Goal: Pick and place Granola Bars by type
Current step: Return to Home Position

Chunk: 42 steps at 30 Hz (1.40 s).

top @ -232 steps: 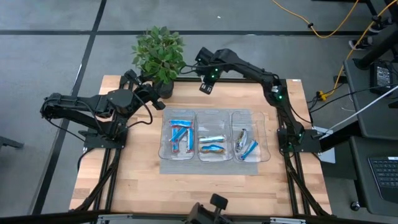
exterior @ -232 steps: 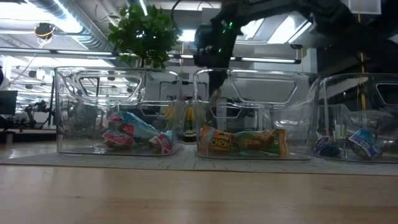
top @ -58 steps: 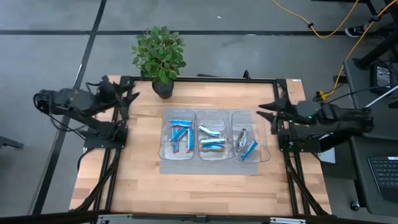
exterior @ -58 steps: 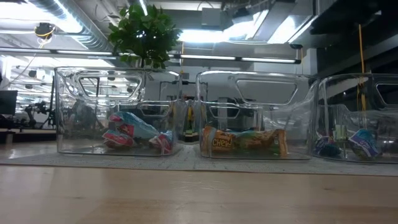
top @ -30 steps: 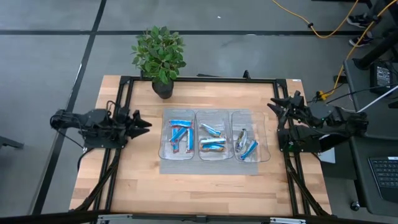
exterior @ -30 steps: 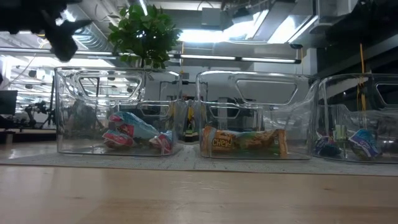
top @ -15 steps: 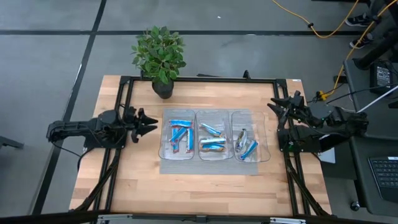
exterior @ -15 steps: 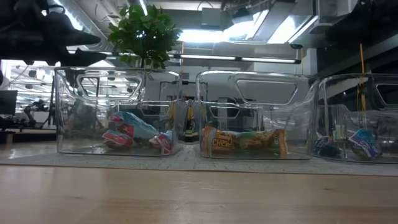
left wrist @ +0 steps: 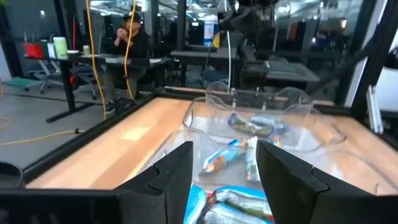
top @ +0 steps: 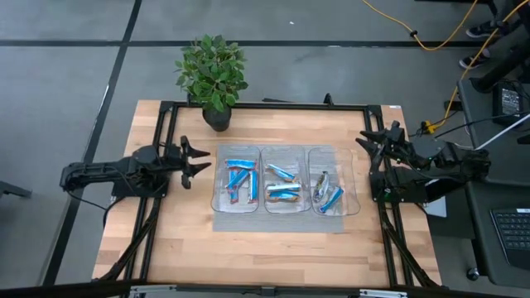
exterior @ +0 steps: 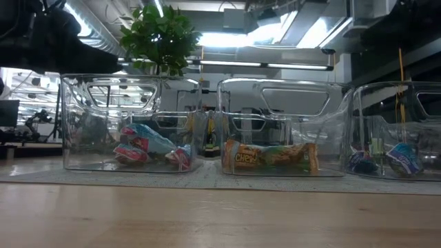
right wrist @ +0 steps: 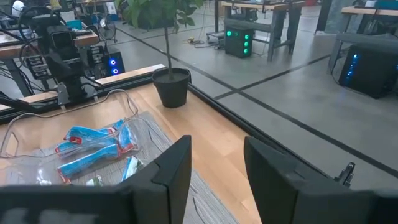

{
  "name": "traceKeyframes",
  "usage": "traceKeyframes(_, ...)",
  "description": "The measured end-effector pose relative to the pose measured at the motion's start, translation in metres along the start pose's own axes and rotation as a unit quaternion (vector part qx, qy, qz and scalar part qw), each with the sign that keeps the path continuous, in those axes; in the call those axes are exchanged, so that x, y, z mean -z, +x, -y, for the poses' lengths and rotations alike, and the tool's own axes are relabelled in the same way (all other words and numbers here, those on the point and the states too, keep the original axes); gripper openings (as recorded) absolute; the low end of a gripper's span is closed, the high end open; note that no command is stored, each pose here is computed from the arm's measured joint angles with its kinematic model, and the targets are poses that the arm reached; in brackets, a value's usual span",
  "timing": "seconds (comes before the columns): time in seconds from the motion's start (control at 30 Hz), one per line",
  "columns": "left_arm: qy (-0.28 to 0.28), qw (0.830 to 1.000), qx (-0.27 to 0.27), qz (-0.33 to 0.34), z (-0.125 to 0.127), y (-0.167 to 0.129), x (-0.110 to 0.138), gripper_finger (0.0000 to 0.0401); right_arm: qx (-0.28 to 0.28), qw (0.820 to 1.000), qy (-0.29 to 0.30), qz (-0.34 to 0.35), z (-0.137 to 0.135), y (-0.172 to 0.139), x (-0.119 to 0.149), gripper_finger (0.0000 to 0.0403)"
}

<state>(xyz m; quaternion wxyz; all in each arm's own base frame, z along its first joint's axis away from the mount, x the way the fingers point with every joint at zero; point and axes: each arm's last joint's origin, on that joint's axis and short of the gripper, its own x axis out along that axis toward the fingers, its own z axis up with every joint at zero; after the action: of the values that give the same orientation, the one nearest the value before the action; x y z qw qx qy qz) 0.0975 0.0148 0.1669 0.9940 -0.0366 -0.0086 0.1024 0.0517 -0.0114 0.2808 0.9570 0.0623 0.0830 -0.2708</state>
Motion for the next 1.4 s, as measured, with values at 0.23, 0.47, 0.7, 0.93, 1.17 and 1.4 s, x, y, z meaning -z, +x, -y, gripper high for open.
traceKeyframes(0.23, -0.012, 1.0, -0.009, -0.027, 0.0, 0.003, 0.005, 0.0168, -0.011, 1.0, -0.005, -0.002, -0.001, 0.0, 0.0, 0.0148)
traceKeyframes(0.47, -0.011, 0.999, -0.007, -0.036, 0.0, 0.004, 0.006, 0.0168, -0.035, 0.999, -0.013, 0.004, 0.0, -0.003, 0.0, 0.0148)
traceKeyframes(0.7, -0.01, 0.999, -0.007, -0.036, 0.0, 0.004, 0.006, 0.0169, -0.087, 0.99, -0.029, 0.105, -0.001, 0.0, 0.015, 0.0148)
traceKeyframes(0.93, -0.01, 0.999, -0.006, -0.035, 0.0, 0.004, 0.006, 0.0169, -0.156, 0.967, -0.044, 0.199, -0.02, 0.027, 0.048, 0.0149)
traceKeyframes(1.17, -0.01, 0.999, -0.006, -0.036, 0.0, 0.004, 0.006, 0.0169, -0.277, 0.944, -0.006, 0.178, -0.032, 0.045, 0.091, 0.0148)
traceKeyframes(1.4, -0.01, 0.999, -0.006, -0.036, 0.0, 0.004, 0.006, 0.0169, -0.369, 0.924, -0.012, 0.098, -0.036, 0.046, 0.103, 0.0149)
